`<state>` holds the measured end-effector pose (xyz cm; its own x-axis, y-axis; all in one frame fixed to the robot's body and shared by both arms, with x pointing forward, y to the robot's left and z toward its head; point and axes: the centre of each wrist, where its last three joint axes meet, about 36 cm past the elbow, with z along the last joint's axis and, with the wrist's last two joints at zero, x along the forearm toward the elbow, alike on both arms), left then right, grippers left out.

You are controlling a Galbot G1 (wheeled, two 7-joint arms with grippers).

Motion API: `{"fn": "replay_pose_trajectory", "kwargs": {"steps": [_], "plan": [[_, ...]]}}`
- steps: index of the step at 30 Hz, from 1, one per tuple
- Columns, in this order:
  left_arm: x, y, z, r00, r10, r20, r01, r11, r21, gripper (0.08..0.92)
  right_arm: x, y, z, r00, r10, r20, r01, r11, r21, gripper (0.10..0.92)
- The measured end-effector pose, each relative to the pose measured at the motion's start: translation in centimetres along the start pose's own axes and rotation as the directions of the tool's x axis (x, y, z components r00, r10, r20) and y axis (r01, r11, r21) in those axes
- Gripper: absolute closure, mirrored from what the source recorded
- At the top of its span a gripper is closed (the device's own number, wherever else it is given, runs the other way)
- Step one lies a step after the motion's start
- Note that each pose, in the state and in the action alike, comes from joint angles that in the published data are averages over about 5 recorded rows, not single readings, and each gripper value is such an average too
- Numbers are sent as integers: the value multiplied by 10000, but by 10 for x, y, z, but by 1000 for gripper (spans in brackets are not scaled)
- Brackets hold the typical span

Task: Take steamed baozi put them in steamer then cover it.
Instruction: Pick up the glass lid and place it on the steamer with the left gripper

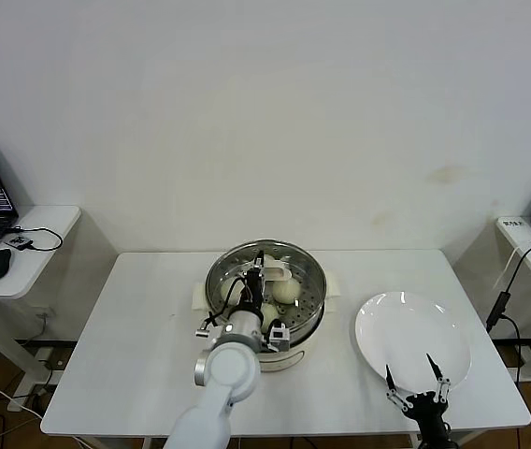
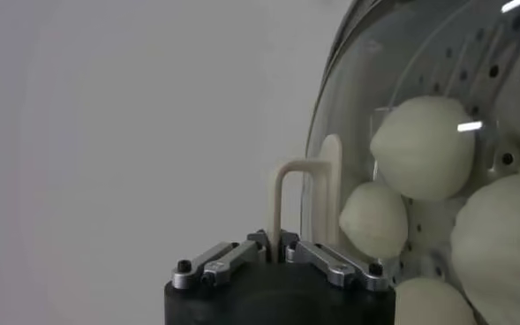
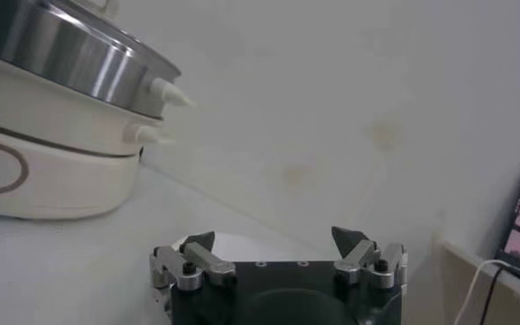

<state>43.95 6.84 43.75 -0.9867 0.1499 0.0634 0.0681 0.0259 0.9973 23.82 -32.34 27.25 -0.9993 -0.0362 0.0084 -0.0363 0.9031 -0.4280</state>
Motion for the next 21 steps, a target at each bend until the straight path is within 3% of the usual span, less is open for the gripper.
{"fn": "replay_pose_trajectory", "kwargs": {"steps": [21], "plan": [[3, 1, 3, 10000, 22, -4, -22, 10000, 21, 851, 0, 2, 1, 10000, -81, -1, 81, 10000, 6, 200]]}}
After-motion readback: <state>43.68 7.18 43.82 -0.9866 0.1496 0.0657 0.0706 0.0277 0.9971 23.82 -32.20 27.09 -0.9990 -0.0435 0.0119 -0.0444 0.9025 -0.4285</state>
